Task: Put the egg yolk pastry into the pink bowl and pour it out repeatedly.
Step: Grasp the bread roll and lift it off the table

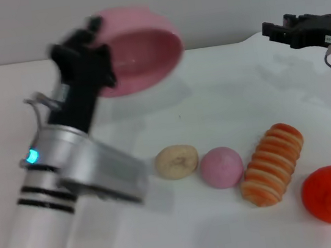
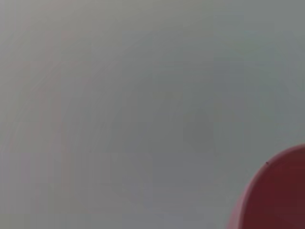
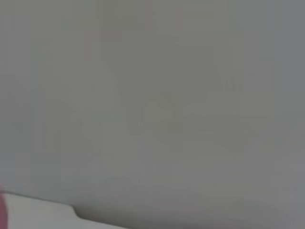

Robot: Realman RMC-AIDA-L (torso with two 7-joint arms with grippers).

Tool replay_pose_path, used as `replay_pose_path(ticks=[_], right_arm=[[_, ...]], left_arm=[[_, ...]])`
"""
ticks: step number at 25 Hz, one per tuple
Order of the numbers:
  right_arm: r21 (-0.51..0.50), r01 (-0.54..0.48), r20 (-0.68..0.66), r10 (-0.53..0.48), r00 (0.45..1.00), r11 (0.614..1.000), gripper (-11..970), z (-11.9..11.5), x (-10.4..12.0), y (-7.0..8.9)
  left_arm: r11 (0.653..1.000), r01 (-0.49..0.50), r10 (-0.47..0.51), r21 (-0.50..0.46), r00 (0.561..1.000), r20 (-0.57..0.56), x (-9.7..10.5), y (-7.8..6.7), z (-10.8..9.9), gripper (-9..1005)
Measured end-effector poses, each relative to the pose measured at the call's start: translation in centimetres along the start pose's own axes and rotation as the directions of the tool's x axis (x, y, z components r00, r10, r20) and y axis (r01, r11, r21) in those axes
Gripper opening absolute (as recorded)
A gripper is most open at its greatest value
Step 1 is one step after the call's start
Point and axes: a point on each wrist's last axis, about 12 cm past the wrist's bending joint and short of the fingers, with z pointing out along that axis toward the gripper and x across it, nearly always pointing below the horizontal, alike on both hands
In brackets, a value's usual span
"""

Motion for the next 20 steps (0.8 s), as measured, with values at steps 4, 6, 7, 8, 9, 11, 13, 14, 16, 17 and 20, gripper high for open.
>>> replay_pose_path(ticks=[4, 6, 7, 8, 9, 11, 13, 14, 16, 17, 20], right_arm=[[-0.019, 0.017, -0.008, -0.017, 1.000, 1.000, 591, 0.4, -0.2, 0.5], [-0.030, 0.028, -0.011, -0.029, 1.000, 0.999, 591, 0.8, -0.3, 0.8], [-0.045, 0.046, -0.016, -0.047, 0.999, 0.998, 591, 1.2, -0.6, 1.3], [-0.045, 0.046, -0.016, -0.047, 0.999, 0.998, 591, 1.2, -0.6, 1.3], [-0.052, 0.057, -0.018, -0.058, 0.998, 0.997, 591, 1.5, -0.7, 1.5], [-0.067, 0.087, -0.019, -0.088, 0.996, 0.994, 591, 2.0, -1.0, 1.9], [-0.081, 0.107, -0.022, -0.109, 0.994, 0.991, 591, 2.6, -1.2, 2.3], [-0.089, 0.112, -0.025, -0.115, 0.993, 0.990, 591, 2.9, -1.3, 2.5], [-0.105, 0.121, -0.030, -0.125, 0.992, 0.987, 591, 3.6, -1.5, 2.9], [-0.110, 0.125, -0.032, -0.129, 0.991, 0.986, 591, 3.8, -1.6, 3.0], [-0.121, 0.143, -0.029, -0.147, 0.989, 0.982, 591, 4.3, -2.0, 3.4]], left_arm=[[0.933, 0.334, -0.351, -0.133, 0.925, -0.144, 1.8, 2.0, 1.3, 0], [0.857, 0.477, -0.508, -0.194, 0.845, -0.166, 2.6, 2.7, 1.3, 0], [0.810, 0.541, -0.579, -0.224, 0.798, -0.166, 2.9, 3.1, 1.3, 0], [0.756, 0.605, -0.648, -0.251, 0.744, -0.161, 3.3, 3.5, 1.2, 0], [0.720, 0.642, -0.689, -0.265, 0.707, -0.158, 3.4, 3.8, 1.2, 0], [0.617, 0.731, -0.785, -0.292, 0.600, -0.157, 3.9, 4.7, 1.2, 0], [0.543, 0.789, -0.840, -0.288, 0.513, -0.180, 4.5, 5.8, 1.7, 0], [0.504, 0.818, -0.863, -0.277, 0.464, -0.200, 4.8, 6.6, 2.1, 0], [0.455, 0.856, -0.881, -0.243, 0.395, -0.260, 5.5, 7.6, 2.8, 0], [0.433, 0.872, -0.884, -0.229, 0.362, -0.294, 6.0, 8.2, 3.3, 0], [0.390, 0.898, -0.882, -0.203, 0.300, -0.363, 7.0, 9.0, 4.1, 0]])
